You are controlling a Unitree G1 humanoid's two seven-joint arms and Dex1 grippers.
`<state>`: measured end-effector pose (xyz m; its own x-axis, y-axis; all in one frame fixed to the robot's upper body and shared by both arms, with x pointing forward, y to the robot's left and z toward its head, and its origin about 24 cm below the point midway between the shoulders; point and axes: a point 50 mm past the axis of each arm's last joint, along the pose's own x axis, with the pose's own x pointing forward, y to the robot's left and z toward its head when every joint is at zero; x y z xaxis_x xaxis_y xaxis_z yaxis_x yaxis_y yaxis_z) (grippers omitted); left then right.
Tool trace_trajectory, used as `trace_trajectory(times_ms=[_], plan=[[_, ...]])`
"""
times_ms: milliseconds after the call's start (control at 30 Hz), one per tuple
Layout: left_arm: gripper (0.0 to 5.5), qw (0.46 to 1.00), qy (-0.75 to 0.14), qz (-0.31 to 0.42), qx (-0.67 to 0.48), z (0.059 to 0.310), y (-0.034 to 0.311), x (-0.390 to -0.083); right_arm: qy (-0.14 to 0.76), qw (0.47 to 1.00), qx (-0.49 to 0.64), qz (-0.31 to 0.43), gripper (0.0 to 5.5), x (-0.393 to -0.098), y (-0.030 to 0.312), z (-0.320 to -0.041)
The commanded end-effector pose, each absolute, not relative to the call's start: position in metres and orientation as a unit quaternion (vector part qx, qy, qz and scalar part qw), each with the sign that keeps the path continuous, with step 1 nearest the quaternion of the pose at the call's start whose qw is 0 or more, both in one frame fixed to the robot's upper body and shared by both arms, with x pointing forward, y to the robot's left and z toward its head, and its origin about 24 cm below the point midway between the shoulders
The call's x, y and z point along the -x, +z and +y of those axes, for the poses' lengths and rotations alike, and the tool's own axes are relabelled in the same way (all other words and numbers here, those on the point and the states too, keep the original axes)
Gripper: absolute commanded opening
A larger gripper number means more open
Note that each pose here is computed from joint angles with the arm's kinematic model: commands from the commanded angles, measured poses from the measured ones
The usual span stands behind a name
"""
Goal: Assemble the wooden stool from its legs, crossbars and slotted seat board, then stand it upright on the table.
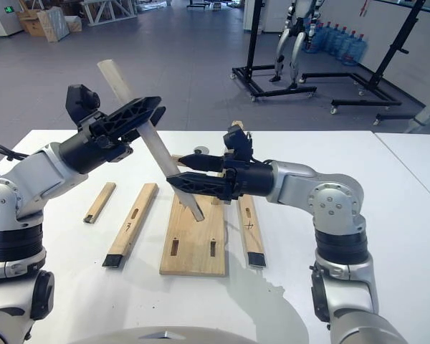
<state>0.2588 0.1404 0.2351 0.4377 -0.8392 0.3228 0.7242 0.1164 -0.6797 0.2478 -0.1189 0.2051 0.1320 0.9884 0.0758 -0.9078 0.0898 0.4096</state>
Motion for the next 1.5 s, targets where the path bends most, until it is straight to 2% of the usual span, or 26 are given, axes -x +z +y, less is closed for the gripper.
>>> trace_trajectory(times_ms=[33,200,300,400,500,633,733,900,1067,1233,1500], plan=[[2.02,0.786,-0.503,0.063,0.354,0.151,0.227,-0.258,0.629,0.752,-0.179,0.077,5.33,-0.243,0.225,-0.153],[2.02,0.827,-0.479,0.033,0.294,0.167,0.223,-0.257,0.588,0.789,-0.171,0.053,5.4,-0.237,0.241,-0.186],[2.02,0.854,-0.467,-0.005,0.227,0.171,0.224,-0.252,0.574,0.802,-0.131,0.098,5.4,-0.227,0.224,-0.191],[2.02,0.879,-0.443,-0.036,0.173,0.176,0.223,-0.25,0.575,0.799,-0.104,0.139,5.4,-0.216,0.2,-0.182],[2.02,0.903,-0.422,-0.034,0.076,0.179,0.211,-0.25,0.569,0.802,-0.035,0.18,5.4,-0.21,0.162,-0.159],[2.02,0.9,-0.431,-0.068,0.018,0.175,0.21,-0.25,0.569,0.8,0.07,0.174,5.4,-0.215,0.134,-0.129],[2.02,0.894,-0.432,-0.112,0.037,0.173,0.21,-0.25,0.559,0.797,0.16,0.161,5.4,-0.226,0.12,-0.111],[2.02,0.895,-0.416,-0.109,0.119,0.174,0.202,-0.254,0.55,0.771,0.284,0.152,5.4,-0.236,0.111,-0.103],[2.02,0.892,-0.409,-0.09,0.171,0.174,0.194,-0.258,0.584,0.726,0.325,0.165,5.4,-0.231,0.101,-0.095],[2.02,0.886,-0.415,-0.106,0.178,0.171,0.189,-0.259,0.599,0.689,0.363,0.183,5.4,-0.233,0.089,-0.092],[2.02,0.887,-0.407,-0.106,0.192,0.167,0.181,-0.262,0.613,0.617,0.43,0.241,5.4,-0.222,0.07,-0.125]])
